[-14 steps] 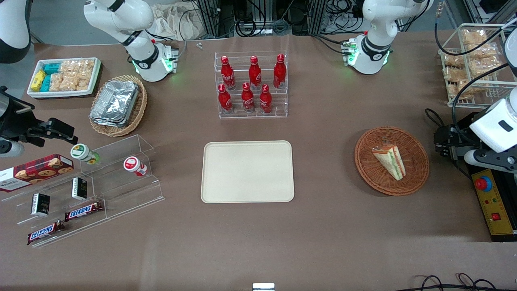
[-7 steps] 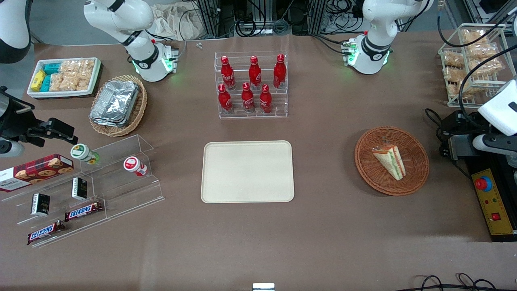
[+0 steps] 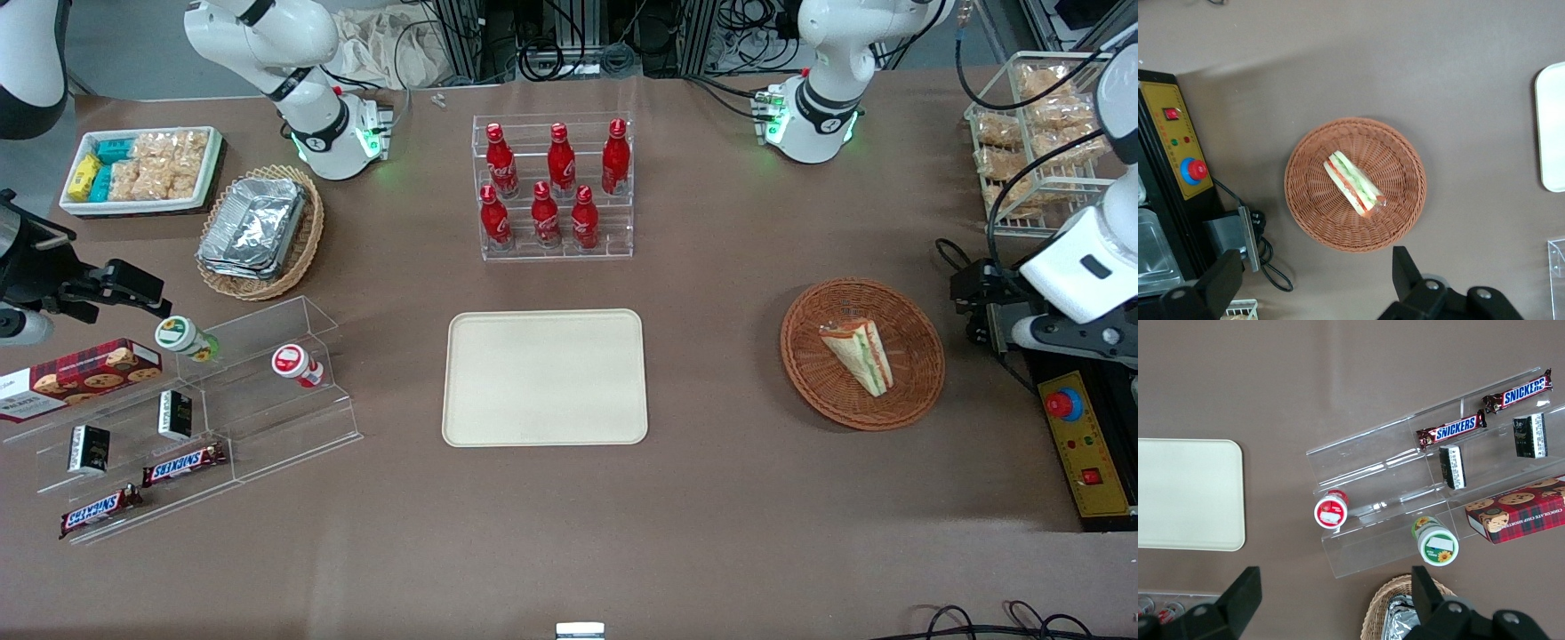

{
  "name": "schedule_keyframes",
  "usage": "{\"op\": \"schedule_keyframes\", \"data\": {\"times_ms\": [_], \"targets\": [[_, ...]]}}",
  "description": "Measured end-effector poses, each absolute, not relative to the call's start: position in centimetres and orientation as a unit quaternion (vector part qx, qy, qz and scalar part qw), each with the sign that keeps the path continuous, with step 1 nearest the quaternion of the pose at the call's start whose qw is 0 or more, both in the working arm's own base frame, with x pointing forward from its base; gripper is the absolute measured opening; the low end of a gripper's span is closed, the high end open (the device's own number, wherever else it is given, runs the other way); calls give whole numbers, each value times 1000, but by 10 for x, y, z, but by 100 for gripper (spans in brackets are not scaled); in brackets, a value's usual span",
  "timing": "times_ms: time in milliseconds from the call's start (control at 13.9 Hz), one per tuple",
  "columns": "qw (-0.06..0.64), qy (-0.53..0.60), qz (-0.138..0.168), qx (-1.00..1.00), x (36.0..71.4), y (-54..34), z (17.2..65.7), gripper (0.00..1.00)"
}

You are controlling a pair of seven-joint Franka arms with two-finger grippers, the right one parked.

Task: Place sandwich from basket to tray
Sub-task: 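Move the open left gripper down over the wrapped sandwich in the basket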

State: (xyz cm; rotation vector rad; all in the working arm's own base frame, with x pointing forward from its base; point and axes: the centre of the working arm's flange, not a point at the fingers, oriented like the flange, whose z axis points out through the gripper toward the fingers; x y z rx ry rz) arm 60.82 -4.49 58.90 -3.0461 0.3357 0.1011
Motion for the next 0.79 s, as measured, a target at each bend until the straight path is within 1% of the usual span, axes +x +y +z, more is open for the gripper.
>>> {"op": "schedule_keyframes", "data": {"times_ms": [216,288,505,793], "targets": [[39,106,60,-992,605,-54,560,100],[39,103,63,-992,605,-60,549,100],[43,92,48,-994,600,-78,509,100],[45,61,57,-996,582,-84,443,100]]}}
